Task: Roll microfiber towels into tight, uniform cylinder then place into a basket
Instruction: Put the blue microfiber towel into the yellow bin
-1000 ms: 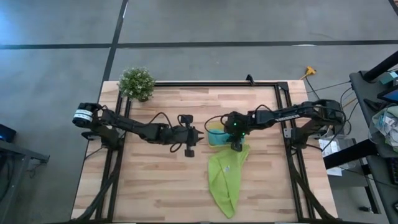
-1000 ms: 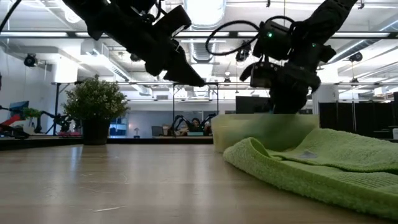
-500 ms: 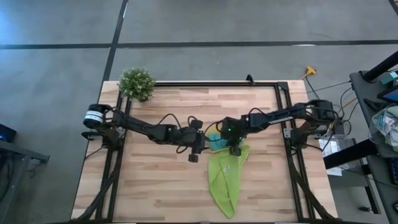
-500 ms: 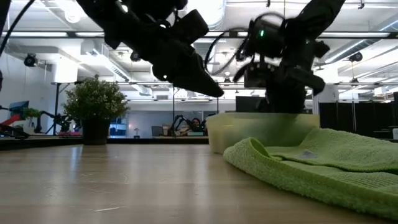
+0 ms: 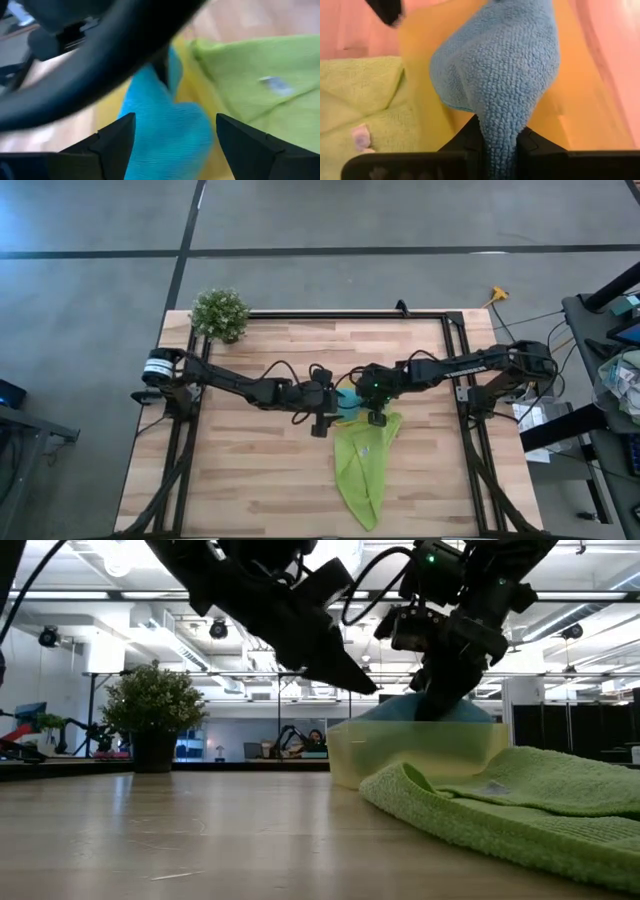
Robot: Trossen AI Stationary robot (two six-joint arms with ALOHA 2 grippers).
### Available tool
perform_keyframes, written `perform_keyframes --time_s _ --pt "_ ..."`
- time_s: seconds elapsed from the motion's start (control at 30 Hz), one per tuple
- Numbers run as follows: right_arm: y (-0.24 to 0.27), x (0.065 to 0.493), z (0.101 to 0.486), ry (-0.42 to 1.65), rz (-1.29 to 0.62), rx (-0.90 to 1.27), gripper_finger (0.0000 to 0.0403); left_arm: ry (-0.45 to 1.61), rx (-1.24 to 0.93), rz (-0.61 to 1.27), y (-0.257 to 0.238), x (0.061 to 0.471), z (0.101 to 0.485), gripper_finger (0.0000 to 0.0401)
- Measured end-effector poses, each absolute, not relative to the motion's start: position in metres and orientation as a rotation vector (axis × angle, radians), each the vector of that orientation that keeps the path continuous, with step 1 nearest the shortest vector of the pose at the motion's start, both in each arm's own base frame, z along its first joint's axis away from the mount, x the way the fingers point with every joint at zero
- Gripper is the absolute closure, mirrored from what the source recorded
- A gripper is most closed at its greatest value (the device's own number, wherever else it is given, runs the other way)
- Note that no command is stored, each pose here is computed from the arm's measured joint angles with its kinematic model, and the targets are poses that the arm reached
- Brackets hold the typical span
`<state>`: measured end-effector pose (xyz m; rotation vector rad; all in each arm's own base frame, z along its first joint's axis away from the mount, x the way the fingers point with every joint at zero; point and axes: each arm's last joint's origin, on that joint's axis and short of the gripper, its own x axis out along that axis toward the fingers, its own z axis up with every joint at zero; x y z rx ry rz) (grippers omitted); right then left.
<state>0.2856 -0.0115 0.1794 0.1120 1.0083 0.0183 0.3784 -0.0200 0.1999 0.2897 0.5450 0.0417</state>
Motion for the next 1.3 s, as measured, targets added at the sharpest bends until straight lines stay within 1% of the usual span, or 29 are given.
perform_keyframes --time_s 0.17,0.3,0.4,0.57,0.7,0.8,1.07,1.3 --pt "-0.012 0.285 0.181 1.026 -0.039 0.093 0.0365 0.533 0.314 0.098 -0.013 0.383 0.206 0.0122" --pt "-0.014 0.288 0.191 1.042 -0.110 0.061 0.0365 0.493 0.310 0.095 -0.013 0.389 0.218 0.0109" --pt "-0.014 0.293 0.203 1.034 -0.146 0.039 0.0365 0.501 0.329 0.085 -0.013 0.389 0.220 0.0101" --pt "-0.006 0.301 0.222 0.997 -0.122 0.028 0.0365 0.522 0.362 0.141 -0.011 0.389 0.219 0.0095" --pt "0.004 0.303 0.234 1.014 -0.099 0.020 0.0365 0.534 0.389 0.223 -0.008 0.388 0.219 0.0095" --pt "0.011 0.303 0.239 1.016 -0.083 0.018 0.0365 0.534 0.397 0.243 -0.007 0.388 0.219 0.0095" --pt "0.029 0.303 0.242 1.013 -0.008 -0.041 0.0365 0.539 0.416 0.242 -0.008 0.387 0.218 0.0095" --pt "0.030 0.297 0.234 1.075 0.073 -0.183 0.0365 0.552 0.449 0.233 -0.007 0.386 0.217 0.0095"
